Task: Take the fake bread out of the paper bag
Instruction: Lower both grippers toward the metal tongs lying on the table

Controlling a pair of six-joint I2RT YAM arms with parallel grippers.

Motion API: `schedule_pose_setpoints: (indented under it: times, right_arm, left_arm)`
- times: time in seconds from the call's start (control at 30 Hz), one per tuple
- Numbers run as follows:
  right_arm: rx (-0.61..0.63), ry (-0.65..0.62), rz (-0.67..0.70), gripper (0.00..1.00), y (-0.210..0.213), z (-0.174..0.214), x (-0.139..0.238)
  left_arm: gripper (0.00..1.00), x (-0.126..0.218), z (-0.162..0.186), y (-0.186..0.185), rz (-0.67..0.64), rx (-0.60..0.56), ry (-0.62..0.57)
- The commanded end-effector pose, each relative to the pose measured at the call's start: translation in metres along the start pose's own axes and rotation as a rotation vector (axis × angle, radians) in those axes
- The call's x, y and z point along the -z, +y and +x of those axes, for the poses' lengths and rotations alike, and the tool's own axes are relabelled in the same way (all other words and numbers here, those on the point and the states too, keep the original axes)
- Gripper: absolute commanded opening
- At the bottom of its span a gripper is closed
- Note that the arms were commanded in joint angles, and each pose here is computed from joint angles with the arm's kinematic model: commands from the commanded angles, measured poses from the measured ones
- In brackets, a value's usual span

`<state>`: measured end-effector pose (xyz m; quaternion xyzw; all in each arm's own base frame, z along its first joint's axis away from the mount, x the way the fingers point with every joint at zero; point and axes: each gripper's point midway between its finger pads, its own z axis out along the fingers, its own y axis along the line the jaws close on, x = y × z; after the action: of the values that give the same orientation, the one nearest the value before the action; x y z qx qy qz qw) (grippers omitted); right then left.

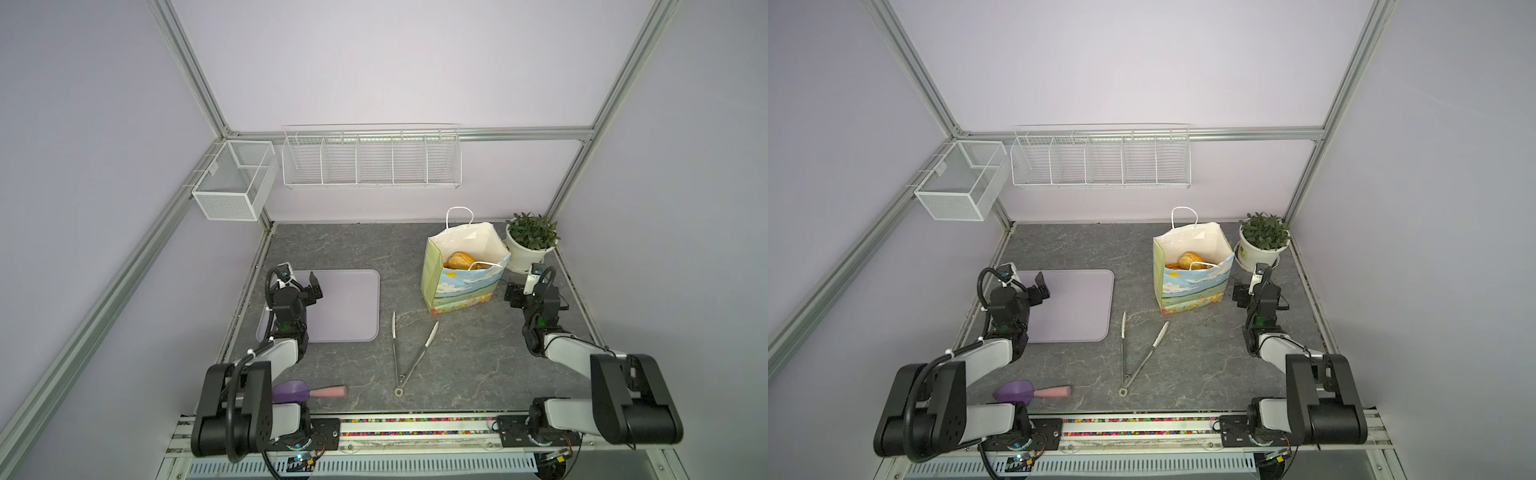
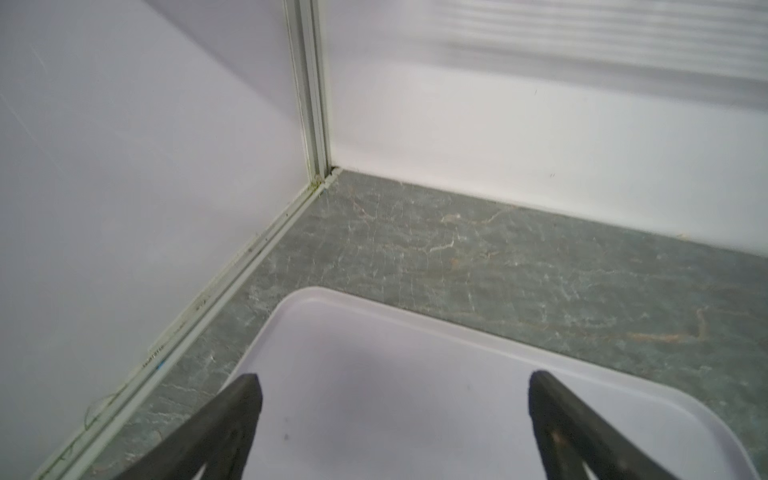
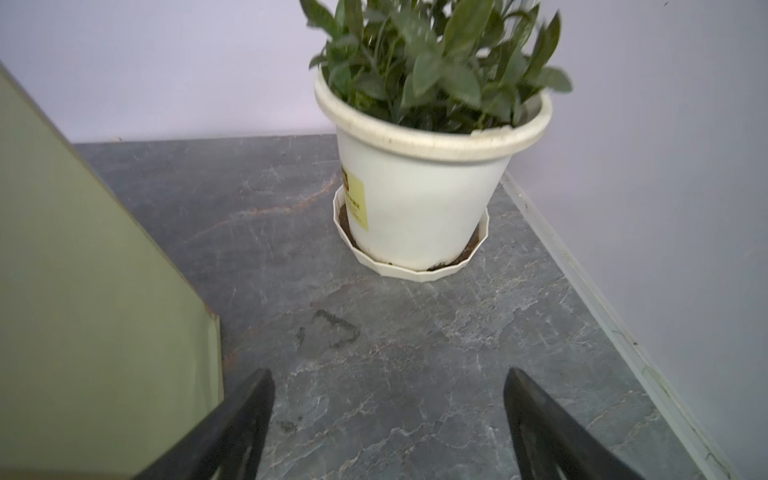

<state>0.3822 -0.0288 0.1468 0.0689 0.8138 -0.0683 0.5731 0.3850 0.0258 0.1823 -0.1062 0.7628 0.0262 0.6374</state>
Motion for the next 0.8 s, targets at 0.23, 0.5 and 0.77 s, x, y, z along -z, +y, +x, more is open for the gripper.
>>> schedule_pose_setpoints:
  times: [0.23, 0.5, 0.77]
  right_arm:
    - [-0.173, 0.32, 0.065, 0.88, -0.015, 0.037, 0.073]
    - [-0.257, 0.429, -0.071, 0.89, 0.021, 0.068, 0.119]
    - [-0.211, 0.497, -0.243, 0.93, 0.071, 0.089, 0.147]
  left_arm:
    - [0.94, 0.049, -0.023, -0.063, 0.2, 0.088, 0.227]
    - [0.99, 0.124, 0.031, -0.157, 0.457, -0.015, 0.436]
    - [0.99, 0.209, 0.103, -0.208, 0.58, -0.184, 0.557]
